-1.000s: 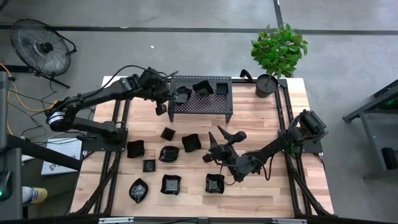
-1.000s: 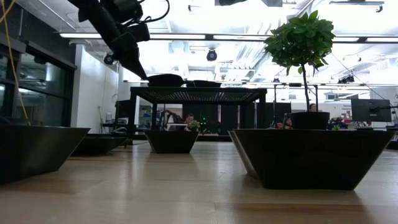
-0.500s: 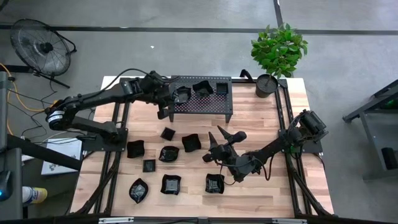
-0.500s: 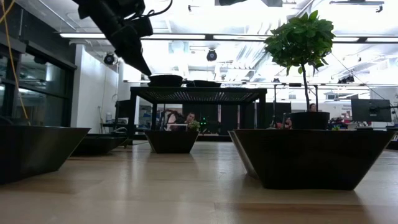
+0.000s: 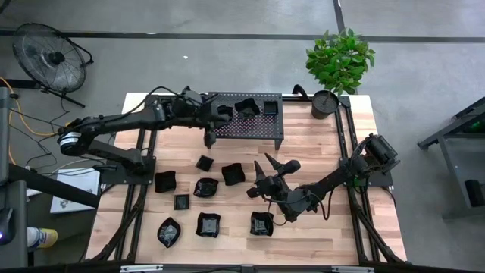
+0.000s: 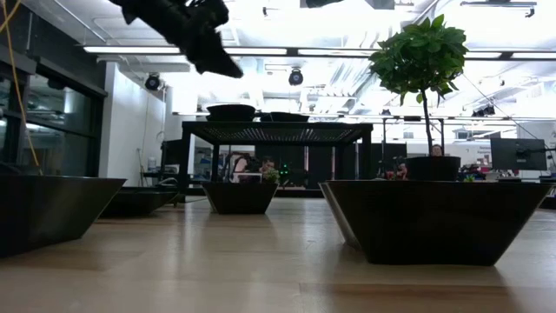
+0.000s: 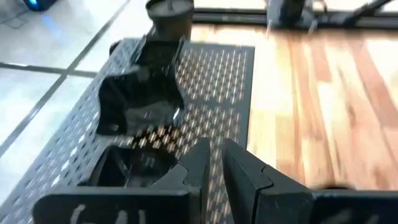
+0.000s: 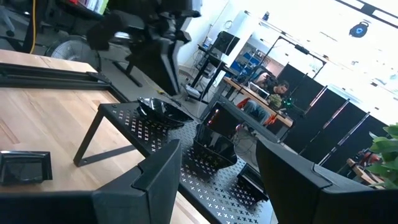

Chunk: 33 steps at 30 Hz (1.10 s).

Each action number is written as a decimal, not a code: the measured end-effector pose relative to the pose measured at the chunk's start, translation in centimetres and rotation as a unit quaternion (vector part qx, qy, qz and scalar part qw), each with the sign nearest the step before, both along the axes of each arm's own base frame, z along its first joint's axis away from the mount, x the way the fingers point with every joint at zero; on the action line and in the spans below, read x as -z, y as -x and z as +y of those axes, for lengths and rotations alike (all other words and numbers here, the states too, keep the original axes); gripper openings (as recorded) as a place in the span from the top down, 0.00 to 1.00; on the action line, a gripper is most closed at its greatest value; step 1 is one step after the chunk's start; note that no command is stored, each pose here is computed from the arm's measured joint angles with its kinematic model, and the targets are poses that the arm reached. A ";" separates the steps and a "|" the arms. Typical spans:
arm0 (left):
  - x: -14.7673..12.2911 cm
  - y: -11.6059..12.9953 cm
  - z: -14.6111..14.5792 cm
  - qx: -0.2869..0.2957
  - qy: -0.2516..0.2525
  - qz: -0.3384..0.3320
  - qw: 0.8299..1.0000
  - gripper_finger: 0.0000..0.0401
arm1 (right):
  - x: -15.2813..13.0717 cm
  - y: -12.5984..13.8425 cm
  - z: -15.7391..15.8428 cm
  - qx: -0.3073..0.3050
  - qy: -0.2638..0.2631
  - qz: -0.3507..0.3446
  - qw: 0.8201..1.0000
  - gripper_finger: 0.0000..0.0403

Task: Pick & Place Mini shaped plates
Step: Stack the leaf shaped plate on top of the leaf shaped plate on the shelf, then stack the distorted square plate on top of the distorted square plate on the shelf

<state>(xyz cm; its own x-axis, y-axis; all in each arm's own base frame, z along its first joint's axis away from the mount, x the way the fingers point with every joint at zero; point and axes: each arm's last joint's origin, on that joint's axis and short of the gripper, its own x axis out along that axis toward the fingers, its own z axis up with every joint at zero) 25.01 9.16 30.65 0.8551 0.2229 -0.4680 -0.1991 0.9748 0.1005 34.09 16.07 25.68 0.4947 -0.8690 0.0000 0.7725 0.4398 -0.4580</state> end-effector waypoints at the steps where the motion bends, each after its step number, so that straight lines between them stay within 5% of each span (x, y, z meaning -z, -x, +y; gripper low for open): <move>1: 0.0 -0.4 0.0 -0.001 0.004 -0.011 1.000 0.90 | 0.0 0.0 0.0 0.000 -0.001 -0.002 1.000 0.49; 7: 1.3 -2.2 0.6 -0.009 0.094 -0.038 0.995 0.90 | 0.0 0.0 0.0 0.000 -0.001 -0.001 1.000 0.49; 12: 2.4 -3.0 0.9 -0.036 0.121 -0.029 0.992 0.90 | 0.0 0.0 0.0 0.001 0.001 0.001 1.000 0.49; 27: 3.6 -4.4 2.2 -0.158 0.074 -0.047 0.983 0.90 | 0.0 0.0 0.0 0.001 0.003 0.005 1.000 0.49; 33: 3.4 -4.4 2.3 -0.153 0.042 -0.045 0.986 0.90 | 0.1 0.0 0.0 0.001 0.003 0.006 1.000 0.49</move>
